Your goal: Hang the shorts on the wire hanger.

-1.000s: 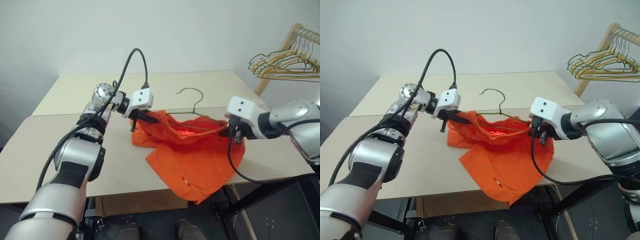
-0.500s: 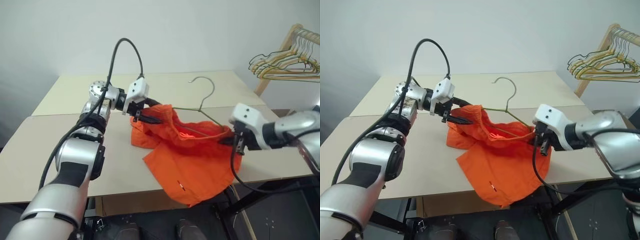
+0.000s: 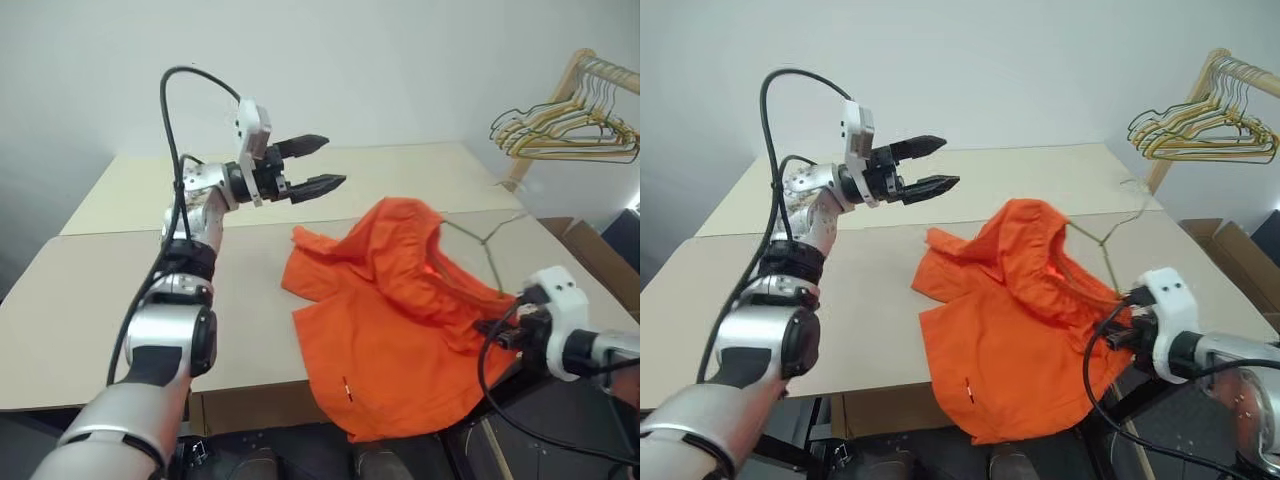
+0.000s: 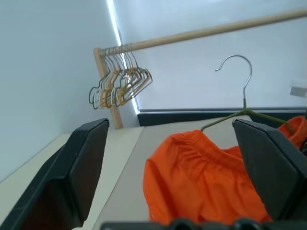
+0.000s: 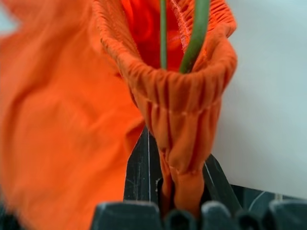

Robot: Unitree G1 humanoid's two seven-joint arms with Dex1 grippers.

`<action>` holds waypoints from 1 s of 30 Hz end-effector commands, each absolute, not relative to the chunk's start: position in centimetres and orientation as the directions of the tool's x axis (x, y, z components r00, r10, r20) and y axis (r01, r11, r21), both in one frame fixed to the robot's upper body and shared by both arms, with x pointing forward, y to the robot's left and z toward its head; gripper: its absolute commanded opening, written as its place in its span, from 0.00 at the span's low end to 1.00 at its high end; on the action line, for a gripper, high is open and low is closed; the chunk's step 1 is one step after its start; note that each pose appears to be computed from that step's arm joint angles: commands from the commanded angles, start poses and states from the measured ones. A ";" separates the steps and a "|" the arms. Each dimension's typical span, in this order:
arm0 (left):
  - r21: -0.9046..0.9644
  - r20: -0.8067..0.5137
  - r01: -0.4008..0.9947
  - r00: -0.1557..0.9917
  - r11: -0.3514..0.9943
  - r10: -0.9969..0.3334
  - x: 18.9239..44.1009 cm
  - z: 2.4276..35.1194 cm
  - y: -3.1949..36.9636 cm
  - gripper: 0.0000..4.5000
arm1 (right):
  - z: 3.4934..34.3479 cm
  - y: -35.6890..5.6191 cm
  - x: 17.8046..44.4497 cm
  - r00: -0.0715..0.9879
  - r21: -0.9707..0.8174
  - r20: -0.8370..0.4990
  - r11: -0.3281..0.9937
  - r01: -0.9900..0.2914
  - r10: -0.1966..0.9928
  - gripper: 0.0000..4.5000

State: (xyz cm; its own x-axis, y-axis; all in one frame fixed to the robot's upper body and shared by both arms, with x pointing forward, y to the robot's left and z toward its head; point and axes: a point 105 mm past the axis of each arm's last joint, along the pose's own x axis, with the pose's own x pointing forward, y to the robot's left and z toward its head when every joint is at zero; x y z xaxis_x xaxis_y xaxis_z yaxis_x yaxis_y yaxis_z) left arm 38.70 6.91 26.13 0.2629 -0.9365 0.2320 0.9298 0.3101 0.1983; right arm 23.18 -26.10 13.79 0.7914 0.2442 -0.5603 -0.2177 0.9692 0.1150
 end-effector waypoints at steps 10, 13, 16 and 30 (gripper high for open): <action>0.153 0.386 0.924 0.271 0.351 -0.882 34.4 29.2 5.8 0.99 | 17.8 -37.3 22.7 0.862 0.177 -0.440 0.917 0.358 -0.252 0.00; 0.146 0.391 0.922 0.279 0.358 -0.877 34.2 29.1 5.8 0.99 | 19.0 -39.3 22.9 0.846 0.227 -0.441 0.875 0.428 -0.300 0.00; 0.134 0.390 0.918 0.298 0.374 -0.871 34.4 28.9 6.0 0.99 | 20.3 -41.1 22.9 0.831 0.280 -0.451 0.832 0.479 -0.327 0.00; 0.145 0.371 0.923 0.284 0.357 -0.884 34.1 28.4 5.6 0.99 | 24.2 -45.5 23.4 0.749 0.582 -0.491 0.472 0.662 -0.446 0.00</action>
